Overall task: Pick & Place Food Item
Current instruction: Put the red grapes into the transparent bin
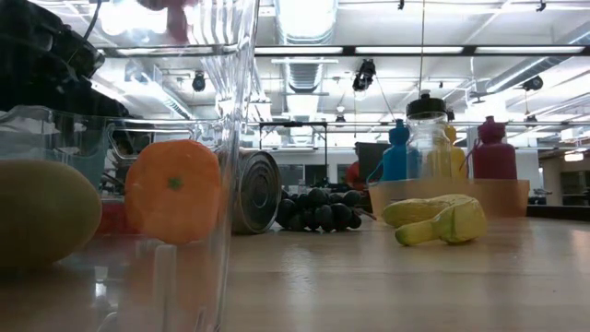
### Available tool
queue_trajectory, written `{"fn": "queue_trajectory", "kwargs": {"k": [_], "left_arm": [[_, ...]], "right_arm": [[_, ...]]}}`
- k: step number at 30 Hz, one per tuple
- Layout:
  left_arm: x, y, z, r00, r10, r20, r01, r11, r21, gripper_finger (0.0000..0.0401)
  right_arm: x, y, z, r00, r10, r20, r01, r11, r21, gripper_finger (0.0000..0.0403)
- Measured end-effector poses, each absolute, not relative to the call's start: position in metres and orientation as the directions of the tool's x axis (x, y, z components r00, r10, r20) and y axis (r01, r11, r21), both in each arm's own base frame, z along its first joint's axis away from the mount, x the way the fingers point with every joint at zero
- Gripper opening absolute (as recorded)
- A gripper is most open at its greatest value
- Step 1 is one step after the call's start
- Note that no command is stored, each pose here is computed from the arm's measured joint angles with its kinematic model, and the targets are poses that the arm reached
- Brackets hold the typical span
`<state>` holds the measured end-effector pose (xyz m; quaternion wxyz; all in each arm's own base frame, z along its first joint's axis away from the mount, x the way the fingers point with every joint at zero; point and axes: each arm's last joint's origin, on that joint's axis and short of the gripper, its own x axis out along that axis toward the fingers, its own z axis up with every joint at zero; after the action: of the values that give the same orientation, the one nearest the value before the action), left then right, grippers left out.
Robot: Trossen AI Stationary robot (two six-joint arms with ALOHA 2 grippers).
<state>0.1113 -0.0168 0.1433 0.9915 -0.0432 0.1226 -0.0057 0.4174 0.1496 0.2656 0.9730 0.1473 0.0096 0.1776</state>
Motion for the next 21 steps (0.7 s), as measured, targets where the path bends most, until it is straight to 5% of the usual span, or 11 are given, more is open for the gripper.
{"fn": "queue_trajectory", "kwargs": {"k": [21], "left_arm": [[0.111,-0.017,0.143,0.97,-0.022,-0.243,0.001,0.996,-0.087,0.0336]], "right_arm": [[0.447,0.119,0.199,0.958,0.265,-0.107,-0.192,0.875,0.445,0.0008]]}}
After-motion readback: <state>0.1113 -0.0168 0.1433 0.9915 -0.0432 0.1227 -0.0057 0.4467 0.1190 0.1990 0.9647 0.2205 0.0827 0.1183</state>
